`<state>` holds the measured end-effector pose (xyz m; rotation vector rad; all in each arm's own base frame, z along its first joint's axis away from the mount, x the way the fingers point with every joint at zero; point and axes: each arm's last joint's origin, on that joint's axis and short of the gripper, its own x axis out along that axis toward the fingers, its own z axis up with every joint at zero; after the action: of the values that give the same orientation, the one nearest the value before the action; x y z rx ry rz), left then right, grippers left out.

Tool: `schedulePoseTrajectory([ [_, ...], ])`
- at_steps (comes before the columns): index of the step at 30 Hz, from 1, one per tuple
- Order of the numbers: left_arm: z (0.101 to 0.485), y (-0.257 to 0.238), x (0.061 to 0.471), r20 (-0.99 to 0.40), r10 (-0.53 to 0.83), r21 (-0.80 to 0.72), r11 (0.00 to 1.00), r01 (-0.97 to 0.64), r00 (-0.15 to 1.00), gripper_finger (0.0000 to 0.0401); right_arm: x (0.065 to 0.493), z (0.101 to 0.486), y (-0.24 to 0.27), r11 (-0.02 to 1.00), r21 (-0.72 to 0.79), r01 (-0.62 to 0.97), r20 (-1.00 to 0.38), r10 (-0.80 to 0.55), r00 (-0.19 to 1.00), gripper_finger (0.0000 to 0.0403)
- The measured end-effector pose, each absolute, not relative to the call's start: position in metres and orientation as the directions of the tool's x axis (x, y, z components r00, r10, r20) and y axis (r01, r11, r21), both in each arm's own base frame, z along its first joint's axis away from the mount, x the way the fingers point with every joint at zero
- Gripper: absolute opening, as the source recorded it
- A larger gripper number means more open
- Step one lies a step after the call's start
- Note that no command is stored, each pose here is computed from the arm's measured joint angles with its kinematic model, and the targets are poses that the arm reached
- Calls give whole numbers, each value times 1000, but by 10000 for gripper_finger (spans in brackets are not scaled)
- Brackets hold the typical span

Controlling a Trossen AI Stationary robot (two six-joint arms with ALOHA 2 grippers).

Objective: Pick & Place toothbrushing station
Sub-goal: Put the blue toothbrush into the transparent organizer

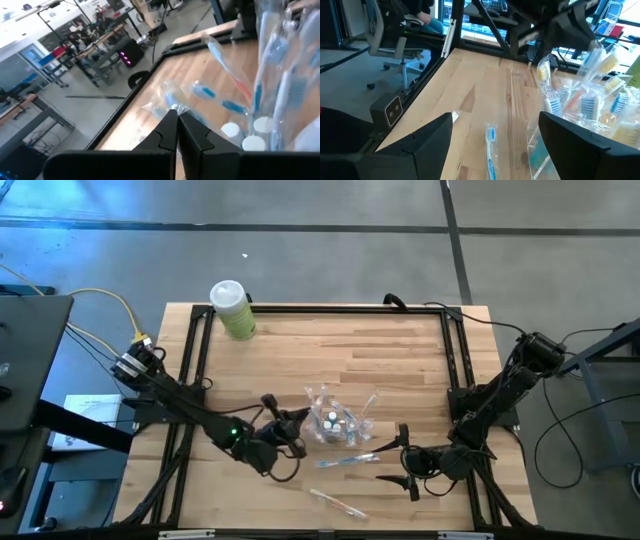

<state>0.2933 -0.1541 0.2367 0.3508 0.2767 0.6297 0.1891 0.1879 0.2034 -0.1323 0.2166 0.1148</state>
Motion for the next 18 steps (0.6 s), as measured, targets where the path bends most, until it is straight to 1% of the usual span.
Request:
schedulePoseTrajectory([
  [4, 230, -151, 298, -155, 621, 421, 745, -517, 768, 2, 189, 203, 188, 985, -118, -127, -221, 99, 970, 290],
  [7, 230, -152, 298, -164, 606, 401, 762, -509, 778, 2, 189, 203, 188, 985, -119, -128, -222, 99, 970, 290],
  [11, 227, -154, 298, -211, 535, 399, 811, -427, 818, 2, 189, 203, 188, 985, -118, -127, -222, 99, 970, 290],
  [14, 226, -154, 298, -246, 485, 368, 848, -382, 839, 3, 189, 203, 188, 985, -118, -127, -222, 99, 970, 290],
  [18, 224, -153, 297, -250, 507, 371, 837, -402, 825, 3, 189, 203, 188, 985, -118, -127, -222, 99, 970, 290],
])
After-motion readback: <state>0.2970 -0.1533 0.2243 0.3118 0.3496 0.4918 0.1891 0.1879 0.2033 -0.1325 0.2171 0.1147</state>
